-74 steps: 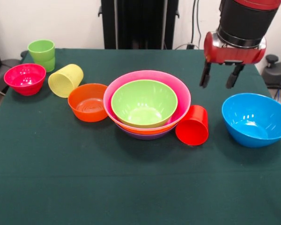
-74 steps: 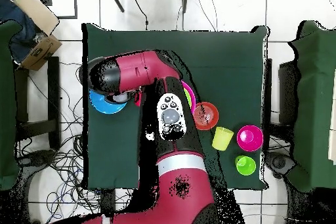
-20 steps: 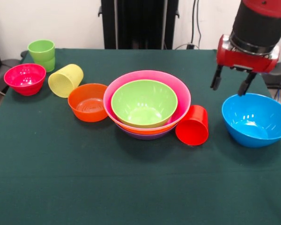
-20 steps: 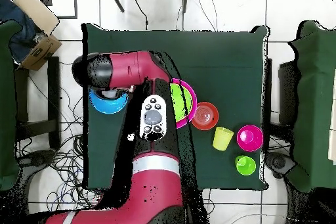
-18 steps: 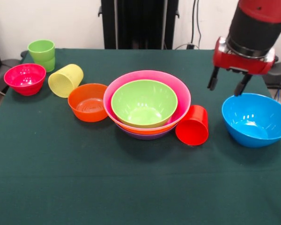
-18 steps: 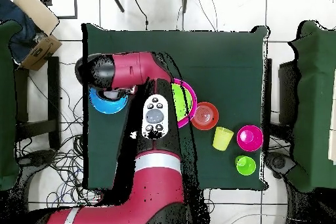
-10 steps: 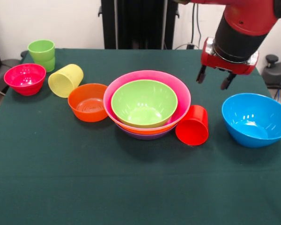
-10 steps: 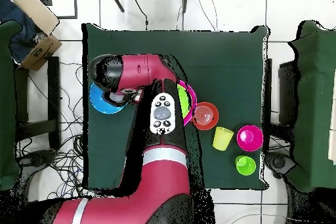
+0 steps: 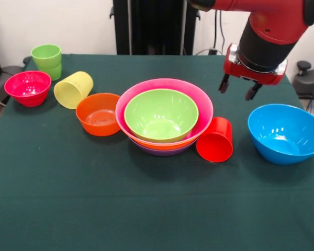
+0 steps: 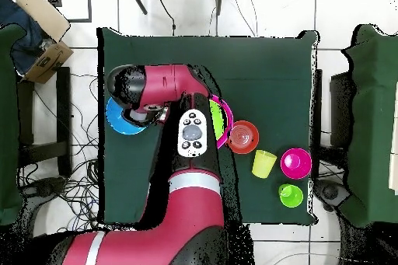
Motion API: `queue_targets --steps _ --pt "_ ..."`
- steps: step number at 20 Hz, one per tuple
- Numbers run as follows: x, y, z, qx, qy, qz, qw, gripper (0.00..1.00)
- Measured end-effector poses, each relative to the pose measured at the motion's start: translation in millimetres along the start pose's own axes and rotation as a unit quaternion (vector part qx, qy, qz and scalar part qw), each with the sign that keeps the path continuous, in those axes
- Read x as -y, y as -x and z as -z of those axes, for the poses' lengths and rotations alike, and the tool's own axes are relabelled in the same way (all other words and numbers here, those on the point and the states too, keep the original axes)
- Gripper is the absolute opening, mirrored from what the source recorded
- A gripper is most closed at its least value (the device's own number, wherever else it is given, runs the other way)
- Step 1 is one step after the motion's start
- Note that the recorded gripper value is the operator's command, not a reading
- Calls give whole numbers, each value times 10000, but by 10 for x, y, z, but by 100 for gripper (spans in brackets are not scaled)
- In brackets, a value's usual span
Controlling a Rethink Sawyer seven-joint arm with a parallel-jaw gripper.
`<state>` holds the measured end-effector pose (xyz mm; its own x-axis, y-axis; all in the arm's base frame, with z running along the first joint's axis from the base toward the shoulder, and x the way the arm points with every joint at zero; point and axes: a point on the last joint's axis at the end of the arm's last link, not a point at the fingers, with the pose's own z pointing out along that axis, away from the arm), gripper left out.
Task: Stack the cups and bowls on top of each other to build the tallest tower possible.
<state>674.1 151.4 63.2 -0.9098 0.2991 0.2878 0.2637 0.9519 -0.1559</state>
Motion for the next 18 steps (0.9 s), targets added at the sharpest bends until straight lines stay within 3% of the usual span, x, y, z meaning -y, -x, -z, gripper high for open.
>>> queue_targets --steps 5,9,10,12,14,18 --pt "-32 8 41 110 -2 21 9999 100" --pt "-43 44 198 461 127 23 9989 100" --pt "-37 61 318 684 203 17 9974 100" --pt "-34 77 428 861 263 12 9959 100" --pt "-32 111 671 1176 368 2 9924 100" --pt "-23 138 941 1503 473 -9 9875 100"
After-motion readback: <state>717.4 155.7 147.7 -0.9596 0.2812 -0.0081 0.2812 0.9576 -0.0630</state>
